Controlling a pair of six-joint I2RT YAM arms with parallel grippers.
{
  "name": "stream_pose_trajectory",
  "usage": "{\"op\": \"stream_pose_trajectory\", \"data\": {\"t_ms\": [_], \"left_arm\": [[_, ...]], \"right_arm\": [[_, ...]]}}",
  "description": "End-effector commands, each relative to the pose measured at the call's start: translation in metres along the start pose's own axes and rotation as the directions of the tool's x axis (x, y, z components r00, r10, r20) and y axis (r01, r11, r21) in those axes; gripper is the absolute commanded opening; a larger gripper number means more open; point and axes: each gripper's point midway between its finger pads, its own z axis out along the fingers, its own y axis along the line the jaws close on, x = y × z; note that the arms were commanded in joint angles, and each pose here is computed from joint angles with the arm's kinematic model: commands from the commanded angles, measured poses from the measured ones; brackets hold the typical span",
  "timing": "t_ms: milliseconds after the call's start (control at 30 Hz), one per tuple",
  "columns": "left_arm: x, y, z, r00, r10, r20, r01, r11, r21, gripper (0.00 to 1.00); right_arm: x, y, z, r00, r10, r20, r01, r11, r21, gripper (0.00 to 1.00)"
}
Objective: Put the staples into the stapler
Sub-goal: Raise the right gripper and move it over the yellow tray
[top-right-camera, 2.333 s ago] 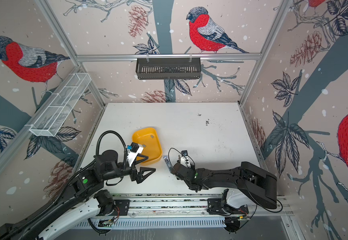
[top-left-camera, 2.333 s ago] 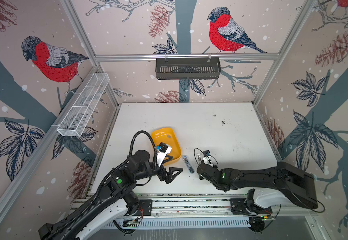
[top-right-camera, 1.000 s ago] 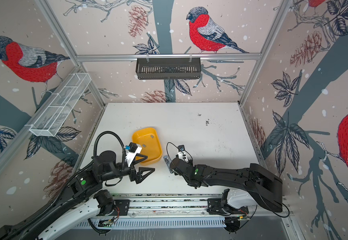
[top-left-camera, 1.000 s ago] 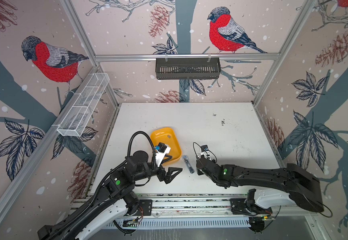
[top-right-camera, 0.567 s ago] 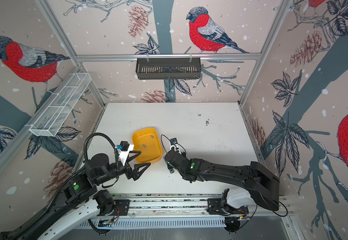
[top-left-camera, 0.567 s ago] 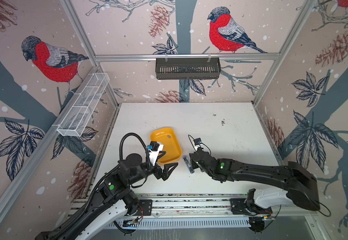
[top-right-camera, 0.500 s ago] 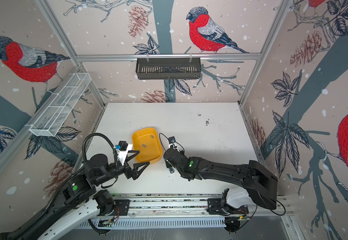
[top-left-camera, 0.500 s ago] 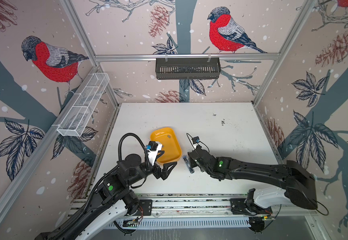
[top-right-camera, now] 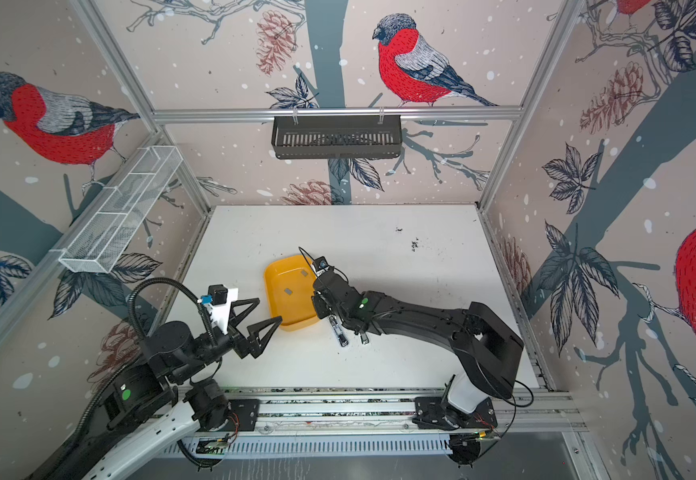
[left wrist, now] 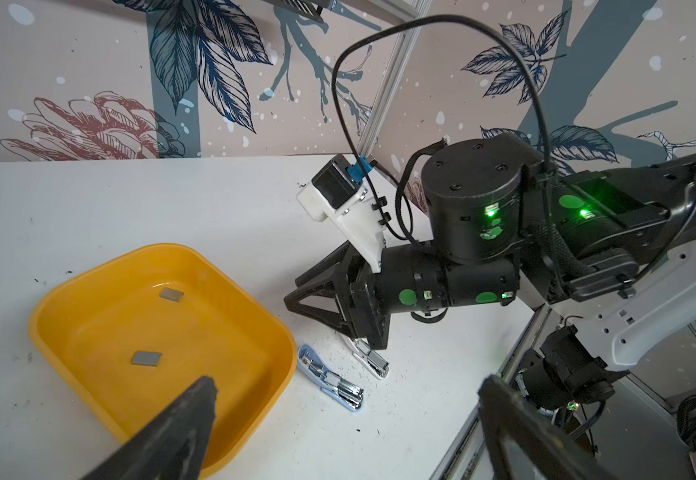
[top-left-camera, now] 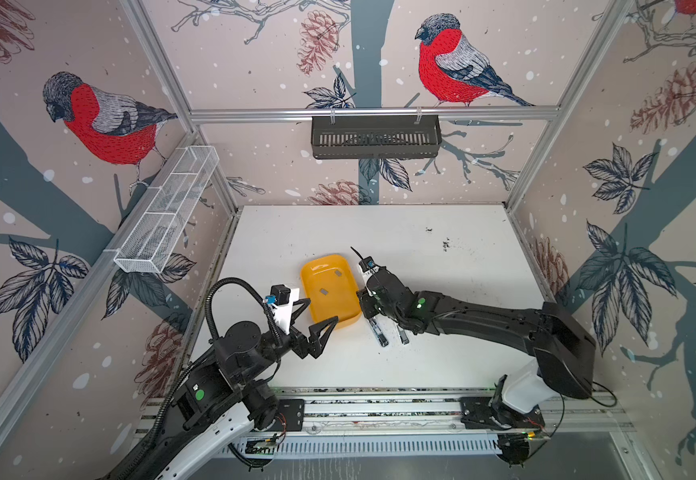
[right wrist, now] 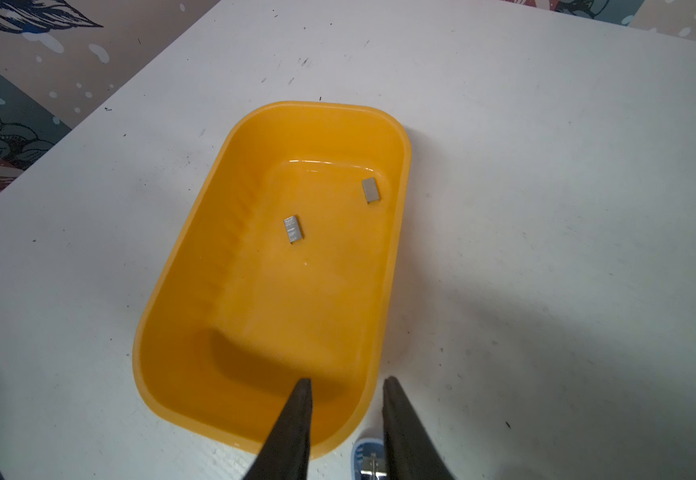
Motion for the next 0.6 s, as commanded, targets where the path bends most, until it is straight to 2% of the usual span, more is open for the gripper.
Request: {"op": "stream_pose_trajectory", "data": {"t_ms": [0, 200, 567], "left_arm": [[-0.004, 0.002, 0.002, 1.000, -0.016, 0.018, 0.017, 1.000, -0.013, 0.98], [0.004, 0.001, 0.010, 1.000, -0.011, -0.026, 0.011, 1.000, -0.005, 0.98], [0.002, 0.000, 0.008, 1.000, -0.013, -0.013, 0.013, 1.000, 0.005, 0.97]], "right_arm": [[-0.010, 0.017, 0.010, 0.998, -0.060, 0.004, 0.060, 0.995, -0.076, 0.31], [-0.015, 0.029, 0.033, 0.993, -0.115, -0.028, 0.111, 0.987, -0.115, 0.31], [-0.022, 0.039, 0.078, 0.989, -0.134, -0.070, 0.123, 0.982, -0.142, 0.31]]}}
